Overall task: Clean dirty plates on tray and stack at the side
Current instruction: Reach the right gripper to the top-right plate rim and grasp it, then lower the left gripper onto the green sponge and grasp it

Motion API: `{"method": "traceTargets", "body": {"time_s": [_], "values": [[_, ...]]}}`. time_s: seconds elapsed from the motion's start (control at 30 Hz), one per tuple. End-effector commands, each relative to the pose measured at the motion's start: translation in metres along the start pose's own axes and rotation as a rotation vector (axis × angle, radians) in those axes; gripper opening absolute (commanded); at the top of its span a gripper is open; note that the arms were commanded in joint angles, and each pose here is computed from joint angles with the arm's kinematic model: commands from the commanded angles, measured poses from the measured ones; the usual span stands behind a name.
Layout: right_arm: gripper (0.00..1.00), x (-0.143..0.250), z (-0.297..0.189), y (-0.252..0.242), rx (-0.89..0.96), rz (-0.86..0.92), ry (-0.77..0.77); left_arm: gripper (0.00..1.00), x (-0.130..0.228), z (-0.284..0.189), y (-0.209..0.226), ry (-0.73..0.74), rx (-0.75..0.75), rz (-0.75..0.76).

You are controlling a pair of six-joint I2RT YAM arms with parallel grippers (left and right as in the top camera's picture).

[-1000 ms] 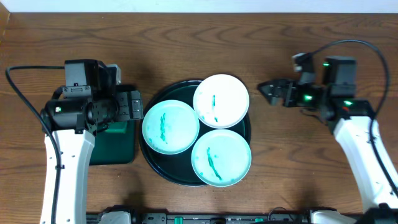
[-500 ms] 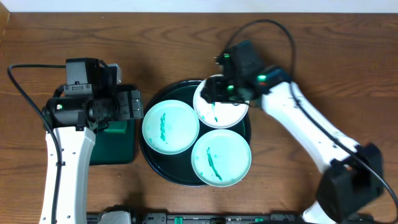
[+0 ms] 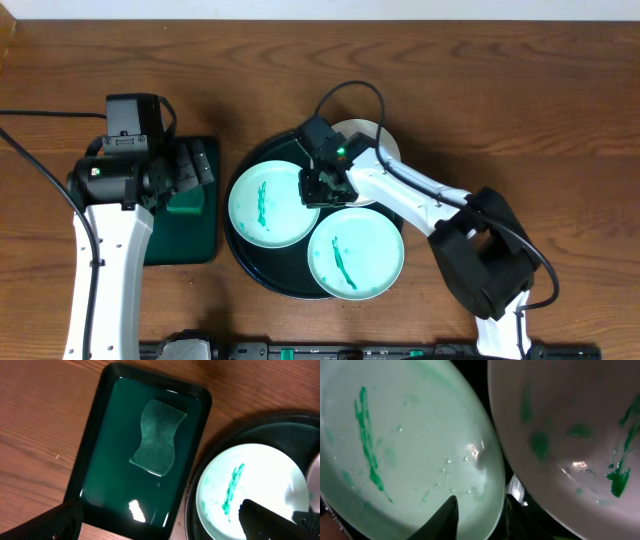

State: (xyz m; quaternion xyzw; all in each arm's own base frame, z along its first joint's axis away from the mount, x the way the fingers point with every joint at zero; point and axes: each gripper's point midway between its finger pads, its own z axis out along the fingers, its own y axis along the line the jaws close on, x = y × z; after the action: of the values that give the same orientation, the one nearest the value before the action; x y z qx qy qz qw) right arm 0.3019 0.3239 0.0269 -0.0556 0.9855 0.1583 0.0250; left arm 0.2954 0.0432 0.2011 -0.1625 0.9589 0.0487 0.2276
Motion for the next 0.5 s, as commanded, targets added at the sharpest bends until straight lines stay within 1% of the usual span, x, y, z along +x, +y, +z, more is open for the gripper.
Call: {"method": "traceTargets", "body": {"time_s": [0.0,0.23,0.33,0.4,0.47], "values": [[0.26,-0.004,0.009,-0.005,0.037,0.025,-0.012,1.00,-0.001,0.007,0.007,0.015,-0.047,-0.024],[0.24,-0.008,0.016,-0.007,0.047,0.026,-0.024,1.00,0.004,0.029,0.005,0.090,-0.065,-0.012],[0.20,-0.010,0.020,-0.008,0.049,0.023,-0.032,1.00,0.007,0.041,0.004,0.129,-0.075,-0.006],[0.16,-0.010,0.025,-0.008,0.051,0.023,-0.028,1.00,0.010,0.050,0.003,0.160,-0.083,0.000],[0.04,-0.009,0.030,-0.010,0.057,0.025,-0.020,1.00,0.014,0.059,0.003,0.192,-0.091,0.005]]}}
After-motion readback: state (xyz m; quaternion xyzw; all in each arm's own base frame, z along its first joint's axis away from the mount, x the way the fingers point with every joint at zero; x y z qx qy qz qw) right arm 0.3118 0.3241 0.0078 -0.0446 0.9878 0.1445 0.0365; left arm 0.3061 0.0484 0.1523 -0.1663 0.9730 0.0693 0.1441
